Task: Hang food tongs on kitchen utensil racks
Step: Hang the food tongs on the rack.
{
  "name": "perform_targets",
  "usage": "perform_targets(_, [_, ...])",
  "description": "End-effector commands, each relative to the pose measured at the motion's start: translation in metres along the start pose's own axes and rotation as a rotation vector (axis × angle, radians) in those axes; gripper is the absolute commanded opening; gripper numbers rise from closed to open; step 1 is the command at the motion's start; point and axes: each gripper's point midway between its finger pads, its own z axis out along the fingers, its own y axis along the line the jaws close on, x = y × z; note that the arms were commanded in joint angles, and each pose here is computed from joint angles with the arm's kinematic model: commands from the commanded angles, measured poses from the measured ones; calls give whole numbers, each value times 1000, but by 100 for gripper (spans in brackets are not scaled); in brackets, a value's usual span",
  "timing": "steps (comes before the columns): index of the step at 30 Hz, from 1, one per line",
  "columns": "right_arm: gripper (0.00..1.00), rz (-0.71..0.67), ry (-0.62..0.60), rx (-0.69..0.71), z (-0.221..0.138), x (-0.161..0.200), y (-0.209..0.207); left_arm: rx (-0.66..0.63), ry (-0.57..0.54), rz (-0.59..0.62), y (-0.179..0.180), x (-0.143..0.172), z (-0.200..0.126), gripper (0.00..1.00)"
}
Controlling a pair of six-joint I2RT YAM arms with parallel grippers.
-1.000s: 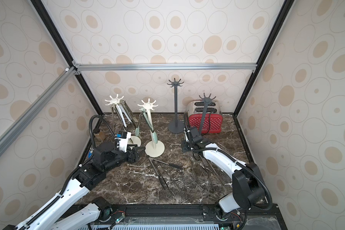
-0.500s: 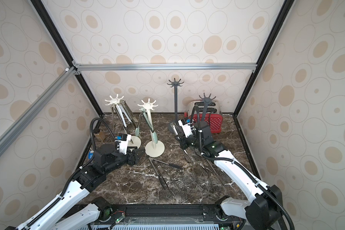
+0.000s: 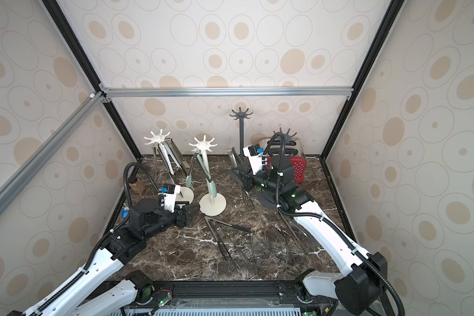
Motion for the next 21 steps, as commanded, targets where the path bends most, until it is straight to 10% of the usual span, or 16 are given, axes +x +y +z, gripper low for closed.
perform_targets(1, [0,-35,-83,-70,7,-32,15,21,-27,-13,-3,-5,-2,60])
perform_targets(21, [0,13,-48,-145,49,-31,9,30,-29,-10,-5,-6,-3,61])
